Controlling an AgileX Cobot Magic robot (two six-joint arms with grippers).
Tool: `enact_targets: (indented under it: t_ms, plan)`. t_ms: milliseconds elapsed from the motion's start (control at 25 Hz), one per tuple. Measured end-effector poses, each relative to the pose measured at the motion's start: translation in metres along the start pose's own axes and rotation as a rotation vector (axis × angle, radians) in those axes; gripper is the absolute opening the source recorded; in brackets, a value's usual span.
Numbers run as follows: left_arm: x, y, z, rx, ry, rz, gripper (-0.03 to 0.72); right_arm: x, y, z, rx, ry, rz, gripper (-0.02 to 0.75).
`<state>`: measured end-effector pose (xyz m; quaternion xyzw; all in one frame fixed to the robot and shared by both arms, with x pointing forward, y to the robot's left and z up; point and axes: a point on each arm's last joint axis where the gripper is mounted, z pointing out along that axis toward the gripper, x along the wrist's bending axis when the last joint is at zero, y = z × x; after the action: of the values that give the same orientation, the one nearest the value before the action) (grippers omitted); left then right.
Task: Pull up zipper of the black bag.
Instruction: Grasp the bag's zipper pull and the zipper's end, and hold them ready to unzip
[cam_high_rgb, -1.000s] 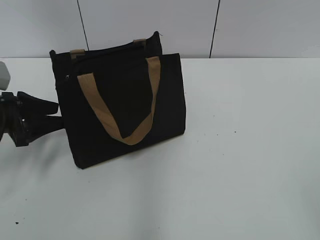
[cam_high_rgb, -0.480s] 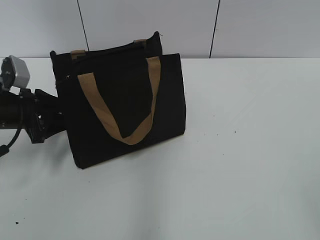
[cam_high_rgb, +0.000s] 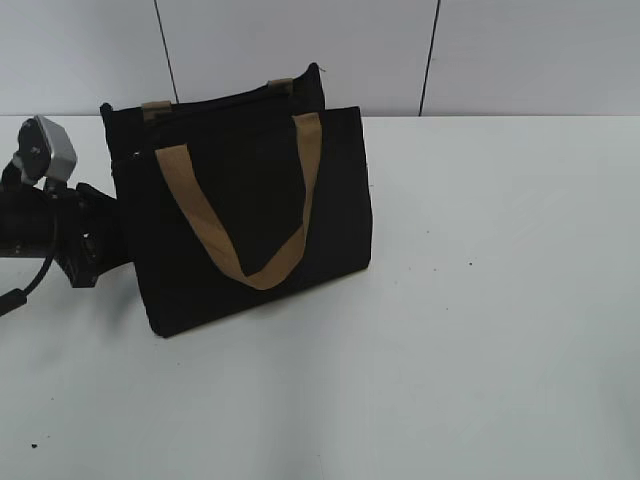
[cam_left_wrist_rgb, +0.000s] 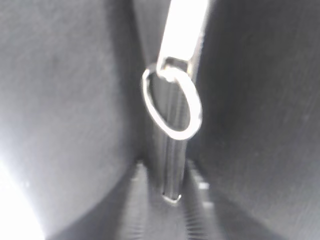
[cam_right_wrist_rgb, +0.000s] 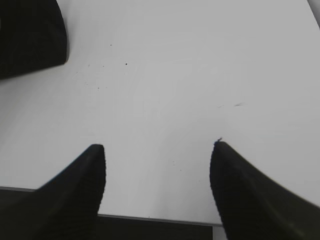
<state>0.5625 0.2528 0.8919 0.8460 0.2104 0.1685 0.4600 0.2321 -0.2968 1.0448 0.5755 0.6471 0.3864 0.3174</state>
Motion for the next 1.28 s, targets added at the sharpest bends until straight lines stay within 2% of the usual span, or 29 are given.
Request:
enact_targets:
  t_ms: [280, 480, 640, 800, 1000, 1200, 1280]
  plan:
    - [0.0, 0.001, 0.0, -0.011, -0.004, 0.002, 0.169, 0.0, 0.0, 0.0, 0.0, 0.0, 0.0, 0.5]
    - [-0.002, 0.005, 0.0, -0.05, -0.026, -0.026, 0.046, 0.002, 0.0, 0.0, 0.0, 0.017, 0.009, 0.5]
    - [-0.002, 0.006, 0.0, -0.054, -0.031, -0.081, 0.032, 0.003, 0.003, 0.001, 0.015, 0.037, -0.002, 0.47]
    - [0.001, 0.008, -0.005, -0.061, -0.014, -0.111, 0.031, 0.012, 0.029, 0.01, 0.115, 0.131, -0.059, 0.42]
    - [0.008, 0.019, -0.021, -0.089, 0.031, -0.169, 0.029, 0.023, 0.092, 0.032, 0.2, 0.269, -0.219, 0.4]
    - [0.009, 0.029, -0.03, -0.109, 0.055, -0.159, 0.029, 0.028, 0.159, 0.067, 0.214, 0.342, -0.361, 0.4]
    - [0.009, 0.034, -0.033, -0.119, 0.062, -0.161, 0.029, 0.031, 0.18, 0.095, 0.25, 0.397, -0.38, 0.399]
